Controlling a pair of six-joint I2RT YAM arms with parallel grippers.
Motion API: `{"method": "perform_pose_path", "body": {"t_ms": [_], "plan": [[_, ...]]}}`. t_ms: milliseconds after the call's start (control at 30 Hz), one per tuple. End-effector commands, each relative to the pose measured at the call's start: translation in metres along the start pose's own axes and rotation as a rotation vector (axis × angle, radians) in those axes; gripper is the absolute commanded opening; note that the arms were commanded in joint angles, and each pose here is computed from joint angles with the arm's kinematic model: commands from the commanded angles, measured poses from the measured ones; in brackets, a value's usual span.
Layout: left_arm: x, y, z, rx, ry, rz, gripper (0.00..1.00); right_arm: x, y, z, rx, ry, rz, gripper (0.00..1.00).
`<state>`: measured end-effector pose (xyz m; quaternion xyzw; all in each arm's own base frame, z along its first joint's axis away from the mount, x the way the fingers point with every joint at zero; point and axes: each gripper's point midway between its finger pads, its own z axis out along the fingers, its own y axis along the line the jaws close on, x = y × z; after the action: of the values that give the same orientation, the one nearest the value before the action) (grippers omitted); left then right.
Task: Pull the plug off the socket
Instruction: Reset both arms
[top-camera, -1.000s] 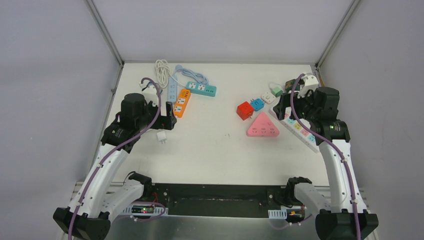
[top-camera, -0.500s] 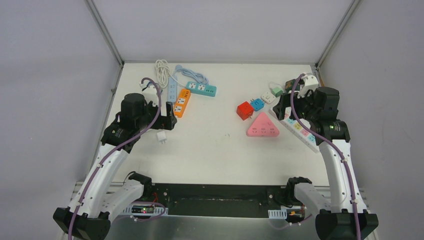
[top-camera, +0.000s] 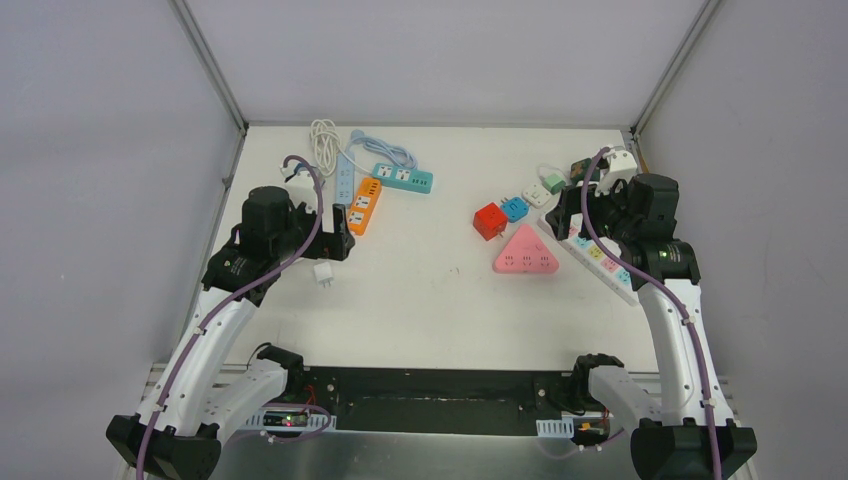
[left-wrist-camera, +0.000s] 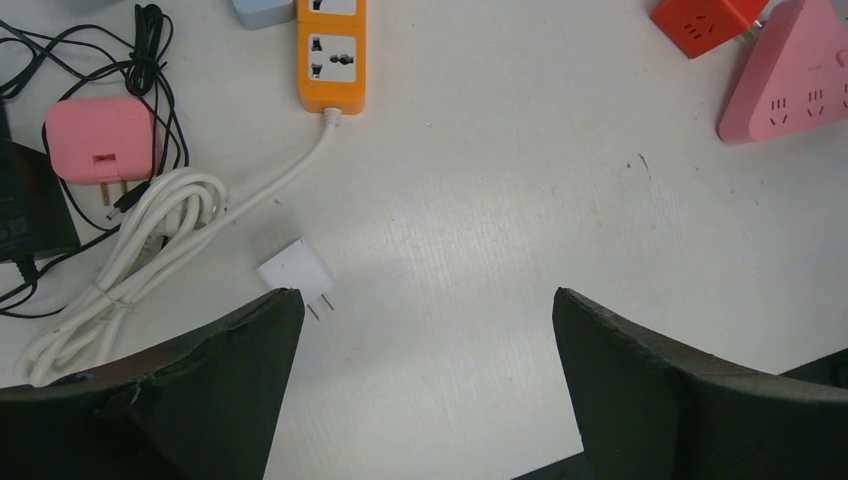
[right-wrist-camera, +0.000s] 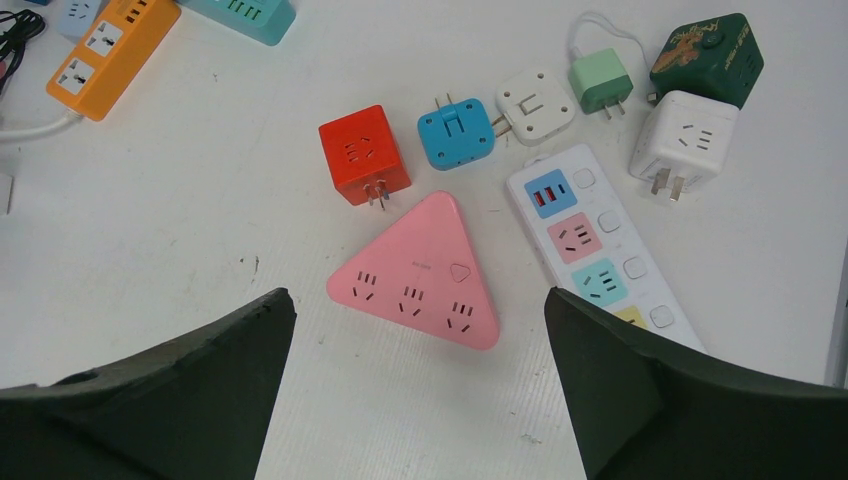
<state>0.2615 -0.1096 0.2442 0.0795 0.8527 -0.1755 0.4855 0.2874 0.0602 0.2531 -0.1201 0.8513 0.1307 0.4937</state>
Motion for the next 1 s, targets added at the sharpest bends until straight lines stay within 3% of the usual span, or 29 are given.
{"method": "perform_pose_path", "body": {"t_ms": [0,967], "plan": [[-0.0083,-0.0043,-0.0024,0.027,-0.038,0.021,0.99,-0.0147,0.0009,-0.0020,-0.005,-0.053,0.005,1.00],[-0.0085,-0.0039,-0.0011,0.025,-0.036,0.021,0.99,-0.0149,0.0008,-0.0007,-0.004,-0.058,0.022,1.00]]}}
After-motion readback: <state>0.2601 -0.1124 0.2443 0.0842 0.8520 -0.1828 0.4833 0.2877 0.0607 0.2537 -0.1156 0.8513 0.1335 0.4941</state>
